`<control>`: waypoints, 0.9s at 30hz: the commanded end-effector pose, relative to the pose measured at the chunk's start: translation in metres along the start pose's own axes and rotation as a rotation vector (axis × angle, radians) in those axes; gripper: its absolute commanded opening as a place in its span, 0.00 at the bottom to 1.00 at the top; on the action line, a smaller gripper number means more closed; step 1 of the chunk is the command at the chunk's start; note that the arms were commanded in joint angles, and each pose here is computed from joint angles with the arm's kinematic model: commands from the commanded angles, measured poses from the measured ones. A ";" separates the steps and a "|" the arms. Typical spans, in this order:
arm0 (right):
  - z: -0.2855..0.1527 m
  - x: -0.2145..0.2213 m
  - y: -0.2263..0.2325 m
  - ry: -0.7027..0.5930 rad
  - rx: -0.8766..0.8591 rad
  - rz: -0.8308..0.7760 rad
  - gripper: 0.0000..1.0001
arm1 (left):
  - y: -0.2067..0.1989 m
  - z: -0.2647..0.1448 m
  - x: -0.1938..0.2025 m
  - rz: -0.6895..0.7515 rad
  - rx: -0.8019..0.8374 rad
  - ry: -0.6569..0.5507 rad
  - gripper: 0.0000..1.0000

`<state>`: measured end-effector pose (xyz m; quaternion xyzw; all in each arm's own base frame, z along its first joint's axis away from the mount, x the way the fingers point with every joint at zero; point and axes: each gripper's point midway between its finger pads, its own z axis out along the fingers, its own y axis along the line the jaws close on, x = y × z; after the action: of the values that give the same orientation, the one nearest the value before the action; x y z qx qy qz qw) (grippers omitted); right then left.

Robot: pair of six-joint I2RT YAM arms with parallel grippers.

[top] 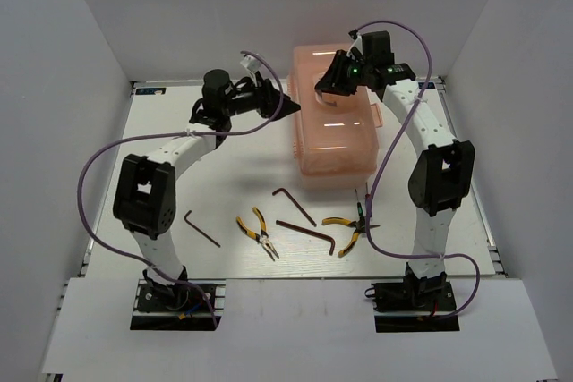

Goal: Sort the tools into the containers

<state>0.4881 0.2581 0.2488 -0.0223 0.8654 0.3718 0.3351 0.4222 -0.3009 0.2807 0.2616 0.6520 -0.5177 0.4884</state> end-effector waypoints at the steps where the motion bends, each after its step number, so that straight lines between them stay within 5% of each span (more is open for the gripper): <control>1: -0.011 -0.006 0.042 -0.005 -0.151 -0.010 0.35 | -0.005 0.020 -0.008 0.005 0.001 -0.008 0.79; 12: -0.010 -0.007 0.040 0.002 -0.165 0.008 0.35 | 0.014 0.082 0.005 -0.063 -0.092 0.046 0.79; 23: -0.011 -0.011 0.035 0.001 -0.178 0.044 0.34 | 0.041 0.093 0.023 -0.123 -0.303 0.127 0.79; 27: -0.021 -0.018 0.030 -0.022 -0.155 0.007 0.42 | 0.048 0.103 0.036 -0.150 -0.343 0.159 0.78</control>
<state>0.4872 0.2584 0.2613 -0.0102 0.8511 0.4164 0.3197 0.4825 -0.3898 0.2576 0.1941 0.7411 -0.4483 0.4606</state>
